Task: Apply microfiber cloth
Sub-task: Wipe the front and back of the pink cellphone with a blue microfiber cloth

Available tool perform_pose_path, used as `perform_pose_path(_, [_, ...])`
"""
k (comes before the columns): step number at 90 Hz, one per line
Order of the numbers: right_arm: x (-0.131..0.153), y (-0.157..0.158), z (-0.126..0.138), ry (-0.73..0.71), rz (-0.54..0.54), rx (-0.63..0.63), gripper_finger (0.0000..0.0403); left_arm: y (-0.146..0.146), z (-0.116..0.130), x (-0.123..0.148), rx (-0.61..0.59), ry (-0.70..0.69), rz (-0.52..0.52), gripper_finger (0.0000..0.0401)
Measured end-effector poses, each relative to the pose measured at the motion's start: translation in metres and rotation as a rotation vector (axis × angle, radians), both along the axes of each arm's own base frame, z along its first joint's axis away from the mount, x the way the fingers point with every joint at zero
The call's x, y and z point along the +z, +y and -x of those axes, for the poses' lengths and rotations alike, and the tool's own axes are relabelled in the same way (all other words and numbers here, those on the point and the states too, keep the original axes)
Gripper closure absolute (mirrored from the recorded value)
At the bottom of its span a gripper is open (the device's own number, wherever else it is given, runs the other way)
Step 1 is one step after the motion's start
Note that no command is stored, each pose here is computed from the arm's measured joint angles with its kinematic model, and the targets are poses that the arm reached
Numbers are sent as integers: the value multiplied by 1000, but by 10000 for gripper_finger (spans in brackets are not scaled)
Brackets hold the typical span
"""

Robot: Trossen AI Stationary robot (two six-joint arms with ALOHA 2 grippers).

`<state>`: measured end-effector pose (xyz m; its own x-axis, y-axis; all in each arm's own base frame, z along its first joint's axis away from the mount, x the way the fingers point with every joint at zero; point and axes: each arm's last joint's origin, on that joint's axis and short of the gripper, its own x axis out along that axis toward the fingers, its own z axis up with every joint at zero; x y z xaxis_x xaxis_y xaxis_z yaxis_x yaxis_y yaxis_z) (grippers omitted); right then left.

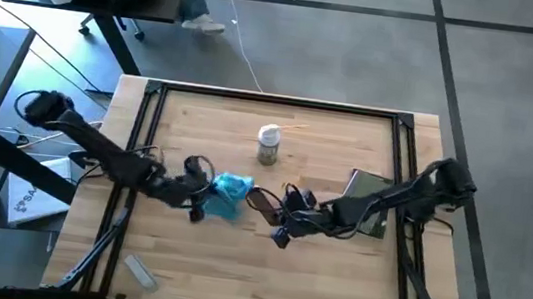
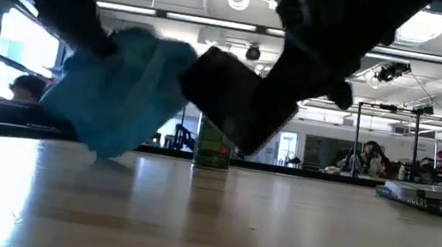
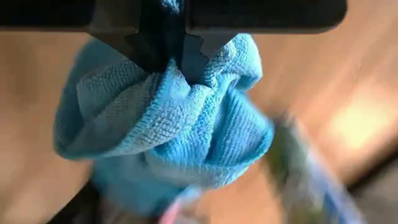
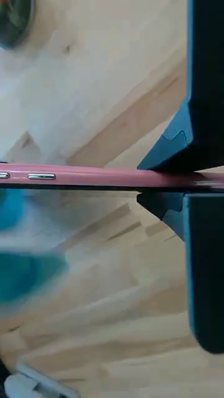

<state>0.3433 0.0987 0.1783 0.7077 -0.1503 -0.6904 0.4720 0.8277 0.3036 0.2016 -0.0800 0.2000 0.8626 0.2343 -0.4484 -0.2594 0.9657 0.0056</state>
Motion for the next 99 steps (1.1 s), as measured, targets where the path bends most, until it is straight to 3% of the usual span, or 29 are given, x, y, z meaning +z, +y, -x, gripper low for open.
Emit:
perform_pose_path(11, [0, -12, -16, -111, -33, -9, 402, -9, -7, 9, -24, -120, -13, 401])
perform_pose_path(27, [12, -23, -31, -276, -43, 30, 402, -7, -21, 3, 66, -163, -101, 401])
perform_pose_path(43, [13, -30, -33, -287, -46, 19, 402, 0, -39, -2, 127, -223, -150, 401])
perform_pose_path(53, [13, -29, -33, -289, -60, 30, 402, -1, -48, -3, 41, -263, -157, 401])
perform_pose_path(61, [14, -28, -33, -298, -69, 42, 402, -6, -55, -5, -47, -254, -148, 401])
perform_pose_path(74, [14, -27, -33, -303, -71, 45, 402, -14, -61, -14, -85, -199, -162, 401])
perform_pose_path(99, [14, -28, -34, -306, -94, 55, 402, -31, -40, -21, 63, -81, -331, 401])
